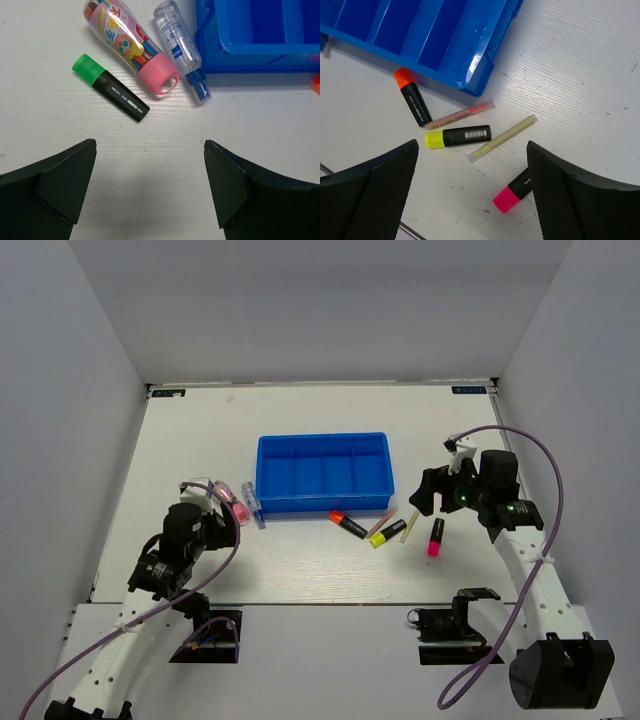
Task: Sort the stationery into containers
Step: Pick up the stationery from the center of the board.
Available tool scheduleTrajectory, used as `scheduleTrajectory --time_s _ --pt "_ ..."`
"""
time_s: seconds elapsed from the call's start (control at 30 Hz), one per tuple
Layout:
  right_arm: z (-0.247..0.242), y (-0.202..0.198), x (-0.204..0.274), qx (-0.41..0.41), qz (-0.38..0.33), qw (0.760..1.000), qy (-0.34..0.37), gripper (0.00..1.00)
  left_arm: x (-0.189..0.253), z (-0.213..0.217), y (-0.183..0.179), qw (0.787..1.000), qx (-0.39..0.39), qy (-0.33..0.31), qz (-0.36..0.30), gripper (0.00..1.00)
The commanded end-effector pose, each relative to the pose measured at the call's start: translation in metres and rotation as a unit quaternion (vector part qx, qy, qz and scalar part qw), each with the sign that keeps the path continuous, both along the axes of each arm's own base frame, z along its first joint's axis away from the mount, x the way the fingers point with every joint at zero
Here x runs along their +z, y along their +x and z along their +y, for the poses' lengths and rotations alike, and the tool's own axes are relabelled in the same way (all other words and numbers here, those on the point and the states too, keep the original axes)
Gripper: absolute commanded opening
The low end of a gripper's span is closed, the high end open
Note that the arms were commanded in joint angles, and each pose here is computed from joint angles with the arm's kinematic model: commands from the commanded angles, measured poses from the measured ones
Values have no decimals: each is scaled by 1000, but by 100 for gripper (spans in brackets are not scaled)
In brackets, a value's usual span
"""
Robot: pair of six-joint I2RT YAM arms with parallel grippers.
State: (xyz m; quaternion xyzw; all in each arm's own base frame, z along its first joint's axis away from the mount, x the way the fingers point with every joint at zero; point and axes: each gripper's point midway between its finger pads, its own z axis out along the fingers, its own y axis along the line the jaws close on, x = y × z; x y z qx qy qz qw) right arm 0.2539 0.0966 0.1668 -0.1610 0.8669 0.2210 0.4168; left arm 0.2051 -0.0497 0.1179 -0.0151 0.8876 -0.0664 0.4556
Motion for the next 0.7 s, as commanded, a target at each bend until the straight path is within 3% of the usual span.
scheduleTrajectory --time_s 0.0,0.17,0.27,0.3,0.37,0.4,0.5,0.53,0.57,0.6,0.63,0.67 --pt "1 -6 6 40 -21 999 -22 90 5 -1 3 1000 1 -5 -9 100" --pt "-13 -1 -1 9 -3 999 -52 90 3 -1 3 1000 8 -9 -4 100" --pt "-32 -1 -16 -6 22 993 -112 90 4 -3 4 1000 12 -20 -4 85" --pt "-35 -4 -18 -2 33 992 -122 90 2 -2 4 1000 16 -19 0 57" --pt "-42 -8 -25 14 45 987 -152 90 2 3 5 999 43 -24 6 12" --pt "-42 -13 -28 19 58 986 -155 90 0 5 4 998 55 -22 17 0" --pt "-24 -18 -25 81 20 988 -133 88 -5 12 7 994 95 -20 42 0" --pt "-16 -16 -14 83 -8 991 -108 40 -9 16 10 991 123 -16 59 12" --pt "-15 -16 -16 85 -12 991 -106 0 -8 21 11 988 141 -10 61 35" --pt "-16 -16 -17 63 -5 993 -101 0 -6 21 14 987 147 -12 61 77" --pt "-16 -8 -11 52 -25 994 -98 0 -6 19 21 986 151 -13 68 84" --pt "-16 -8 -7 48 -35 993 -98 25 -3 20 27 985 161 -17 61 92"
